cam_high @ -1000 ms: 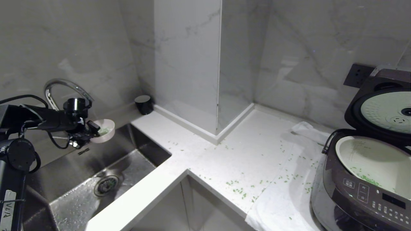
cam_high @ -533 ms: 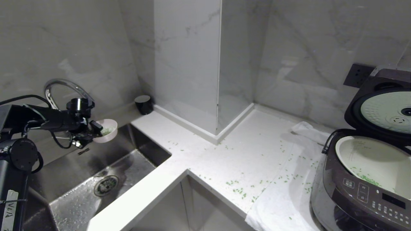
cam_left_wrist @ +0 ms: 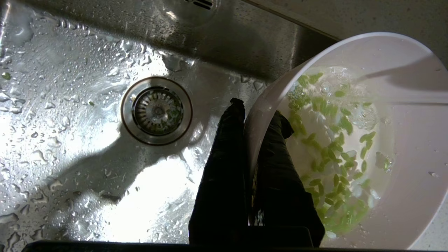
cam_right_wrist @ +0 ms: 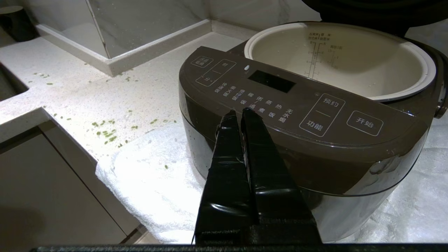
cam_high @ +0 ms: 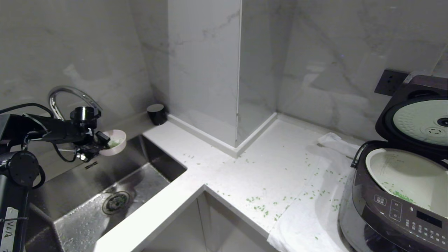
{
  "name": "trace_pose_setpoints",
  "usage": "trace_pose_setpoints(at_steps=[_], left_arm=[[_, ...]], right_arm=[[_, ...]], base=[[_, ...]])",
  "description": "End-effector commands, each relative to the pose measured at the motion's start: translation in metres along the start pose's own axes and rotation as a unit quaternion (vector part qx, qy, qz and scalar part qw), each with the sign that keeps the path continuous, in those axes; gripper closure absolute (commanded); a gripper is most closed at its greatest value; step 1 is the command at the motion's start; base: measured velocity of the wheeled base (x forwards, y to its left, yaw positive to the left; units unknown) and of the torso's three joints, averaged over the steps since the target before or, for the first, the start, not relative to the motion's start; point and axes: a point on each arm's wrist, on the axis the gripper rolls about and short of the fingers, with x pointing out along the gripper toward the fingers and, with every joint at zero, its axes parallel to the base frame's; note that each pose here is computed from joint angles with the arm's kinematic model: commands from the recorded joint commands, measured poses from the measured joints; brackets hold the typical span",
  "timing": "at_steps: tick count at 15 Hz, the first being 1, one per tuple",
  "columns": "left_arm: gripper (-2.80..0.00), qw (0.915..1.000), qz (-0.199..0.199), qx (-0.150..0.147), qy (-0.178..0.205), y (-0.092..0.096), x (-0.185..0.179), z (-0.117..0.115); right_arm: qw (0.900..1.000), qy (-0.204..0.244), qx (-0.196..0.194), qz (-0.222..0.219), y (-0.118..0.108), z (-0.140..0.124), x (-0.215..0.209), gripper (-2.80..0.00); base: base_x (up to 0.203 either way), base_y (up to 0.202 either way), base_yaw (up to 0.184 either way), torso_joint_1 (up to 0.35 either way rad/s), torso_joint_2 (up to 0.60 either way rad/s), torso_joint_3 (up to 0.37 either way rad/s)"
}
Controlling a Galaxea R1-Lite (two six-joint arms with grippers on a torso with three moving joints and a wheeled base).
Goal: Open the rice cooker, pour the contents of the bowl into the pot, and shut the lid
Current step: Fill a bowl with water from the tap
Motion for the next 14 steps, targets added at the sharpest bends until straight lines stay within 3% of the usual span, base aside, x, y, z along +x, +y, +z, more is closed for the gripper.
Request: trace_pose_setpoints(at_steps=[1, 14], left_arm=[[0.0, 1.0, 0.004, -0.003, 0.002, 0.002, 0.001, 0.0], [0.0, 0.9999, 0.005, -0.001, 0.009, -0.002, 0.002, -0.011]], right_arm=[[1.0, 0.0, 0.0, 0.0, 0.0, 0.0, 0.0, 0.0], [1.0, 0.0, 0.0, 0.0, 0.0, 0.0, 0.0, 0.0]], base=[[0.0, 0.0, 0.0, 0.0, 0.0, 0.0], [0.0, 0.0, 0.0, 0.0, 0.0, 0.0]])
